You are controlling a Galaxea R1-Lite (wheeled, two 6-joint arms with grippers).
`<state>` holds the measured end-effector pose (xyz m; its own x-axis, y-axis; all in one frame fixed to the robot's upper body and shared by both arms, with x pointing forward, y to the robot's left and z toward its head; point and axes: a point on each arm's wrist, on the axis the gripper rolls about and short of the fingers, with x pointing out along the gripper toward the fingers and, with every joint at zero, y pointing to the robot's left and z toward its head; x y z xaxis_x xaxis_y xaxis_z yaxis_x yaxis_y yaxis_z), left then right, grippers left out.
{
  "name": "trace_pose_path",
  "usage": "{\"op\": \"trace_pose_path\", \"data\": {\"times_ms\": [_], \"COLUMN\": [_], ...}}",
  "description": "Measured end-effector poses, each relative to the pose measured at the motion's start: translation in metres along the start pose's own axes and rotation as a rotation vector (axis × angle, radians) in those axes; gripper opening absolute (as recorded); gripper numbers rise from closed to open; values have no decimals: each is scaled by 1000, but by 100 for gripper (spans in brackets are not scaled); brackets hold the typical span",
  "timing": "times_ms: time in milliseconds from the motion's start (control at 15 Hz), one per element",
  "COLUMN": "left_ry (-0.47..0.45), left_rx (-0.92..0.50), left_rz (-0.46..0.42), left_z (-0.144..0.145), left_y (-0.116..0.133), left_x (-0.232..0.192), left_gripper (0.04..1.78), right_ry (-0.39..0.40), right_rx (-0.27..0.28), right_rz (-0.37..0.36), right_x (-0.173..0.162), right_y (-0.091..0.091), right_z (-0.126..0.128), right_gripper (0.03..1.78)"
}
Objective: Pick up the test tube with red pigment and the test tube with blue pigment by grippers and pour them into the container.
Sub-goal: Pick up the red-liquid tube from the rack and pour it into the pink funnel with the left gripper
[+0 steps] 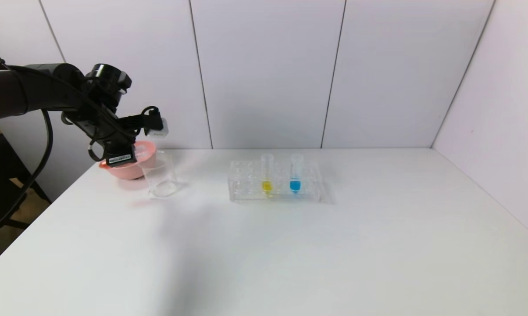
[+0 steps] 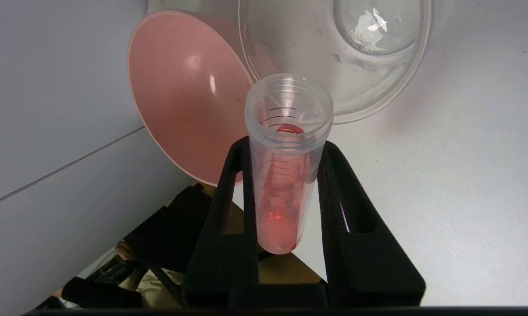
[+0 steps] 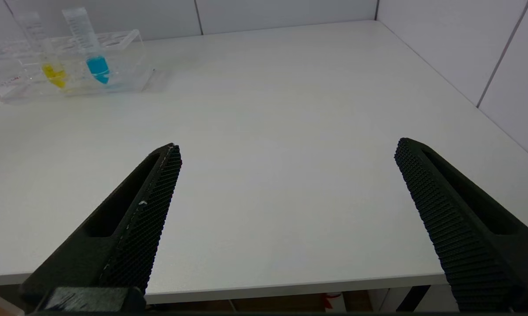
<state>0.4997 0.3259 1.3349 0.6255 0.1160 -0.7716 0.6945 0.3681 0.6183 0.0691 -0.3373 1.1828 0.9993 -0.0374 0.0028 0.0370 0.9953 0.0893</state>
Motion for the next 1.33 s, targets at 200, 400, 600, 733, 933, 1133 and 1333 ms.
{"op": "trace_pose_path", "data": {"times_ms": [200, 400, 600, 733, 933, 1133, 1333], "left_ry": [49, 95, 135, 151, 196, 229, 248], "left_rx": [23, 49, 70, 80, 101, 115, 129], "left_rz": [4, 7, 23, 34, 57, 71, 59], "left_z": [2, 6, 9, 12, 15, 19, 21], "left_y": [-3, -6, -8, -9, -10, -12, -15], "left_x": [0, -1, -3, -4, -7, -9, -10], "left_gripper": [42, 42, 42, 42, 42, 42, 42], "right_ry": [0, 0, 0, 0, 0, 0, 0], "right_rx": [1, 1, 0, 0, 0, 0, 0], "right_rz": [0, 0, 0, 0, 0, 0, 0], "right_x": [0, 0, 0, 0, 0, 0, 0], "right_y": [0, 0, 0, 0, 0, 0, 0], "right_z": [0, 0, 0, 0, 0, 0, 0], "right_gripper": [177, 177, 177, 177, 177, 177, 177]}}
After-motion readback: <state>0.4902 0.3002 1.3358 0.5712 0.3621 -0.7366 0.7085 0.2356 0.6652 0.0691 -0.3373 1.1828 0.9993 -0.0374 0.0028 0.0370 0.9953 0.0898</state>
